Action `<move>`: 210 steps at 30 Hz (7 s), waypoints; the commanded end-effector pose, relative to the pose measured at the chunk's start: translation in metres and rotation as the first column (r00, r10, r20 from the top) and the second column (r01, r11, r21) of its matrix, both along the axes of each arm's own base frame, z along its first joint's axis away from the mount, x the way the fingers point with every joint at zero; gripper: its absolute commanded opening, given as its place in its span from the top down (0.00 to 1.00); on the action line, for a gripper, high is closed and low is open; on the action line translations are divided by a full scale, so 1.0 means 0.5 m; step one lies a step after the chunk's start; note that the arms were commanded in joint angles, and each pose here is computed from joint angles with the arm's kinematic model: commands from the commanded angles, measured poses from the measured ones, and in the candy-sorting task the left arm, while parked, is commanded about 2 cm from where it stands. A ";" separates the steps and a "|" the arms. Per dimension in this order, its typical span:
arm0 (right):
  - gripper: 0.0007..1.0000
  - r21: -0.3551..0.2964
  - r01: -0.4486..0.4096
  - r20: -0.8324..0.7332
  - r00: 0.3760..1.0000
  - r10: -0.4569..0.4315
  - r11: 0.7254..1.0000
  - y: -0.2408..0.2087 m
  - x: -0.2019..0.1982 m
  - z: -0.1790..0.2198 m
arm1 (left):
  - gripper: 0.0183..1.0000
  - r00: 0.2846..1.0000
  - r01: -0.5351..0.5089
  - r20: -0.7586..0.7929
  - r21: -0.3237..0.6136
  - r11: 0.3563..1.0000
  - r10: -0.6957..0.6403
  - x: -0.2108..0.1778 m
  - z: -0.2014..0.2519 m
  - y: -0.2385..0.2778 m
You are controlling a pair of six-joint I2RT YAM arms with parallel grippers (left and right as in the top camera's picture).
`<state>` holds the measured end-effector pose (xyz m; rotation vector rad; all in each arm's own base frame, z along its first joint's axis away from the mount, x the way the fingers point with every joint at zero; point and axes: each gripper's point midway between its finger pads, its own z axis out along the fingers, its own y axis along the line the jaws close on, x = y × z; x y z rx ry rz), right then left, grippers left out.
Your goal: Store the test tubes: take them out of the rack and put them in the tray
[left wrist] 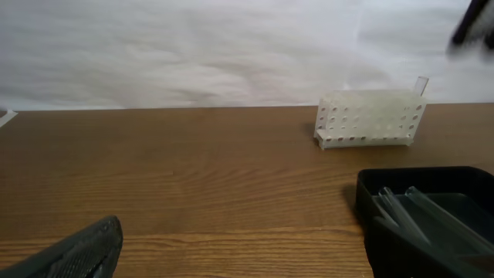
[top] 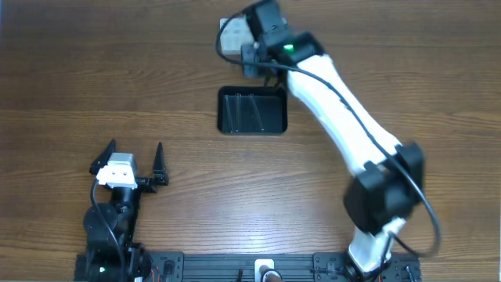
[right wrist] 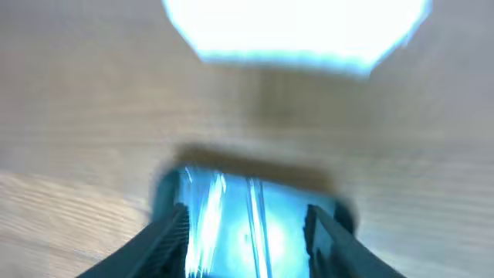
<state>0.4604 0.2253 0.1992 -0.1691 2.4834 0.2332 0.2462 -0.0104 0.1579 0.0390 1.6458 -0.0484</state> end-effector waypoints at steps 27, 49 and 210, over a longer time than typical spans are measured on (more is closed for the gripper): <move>0.09 -0.077 0.186 0.352 0.924 -0.148 0.979 -0.139 0.319 -0.157 | 0.00 1.000 0.006 0.000 -0.015 1.000 -0.006 -0.001 -0.003 -0.002; 0.56 -0.084 0.171 0.314 0.940 -0.136 0.982 -0.116 0.303 -0.183 | 0.00 1.000 0.006 0.000 -0.015 1.000 -0.006 -0.001 -0.003 -0.002; 0.18 -0.097 0.161 0.403 0.909 -0.109 0.982 -0.339 -0.145 0.267 | 0.00 1.000 0.006 0.000 -0.015 1.000 -0.006 -0.001 -0.003 -0.002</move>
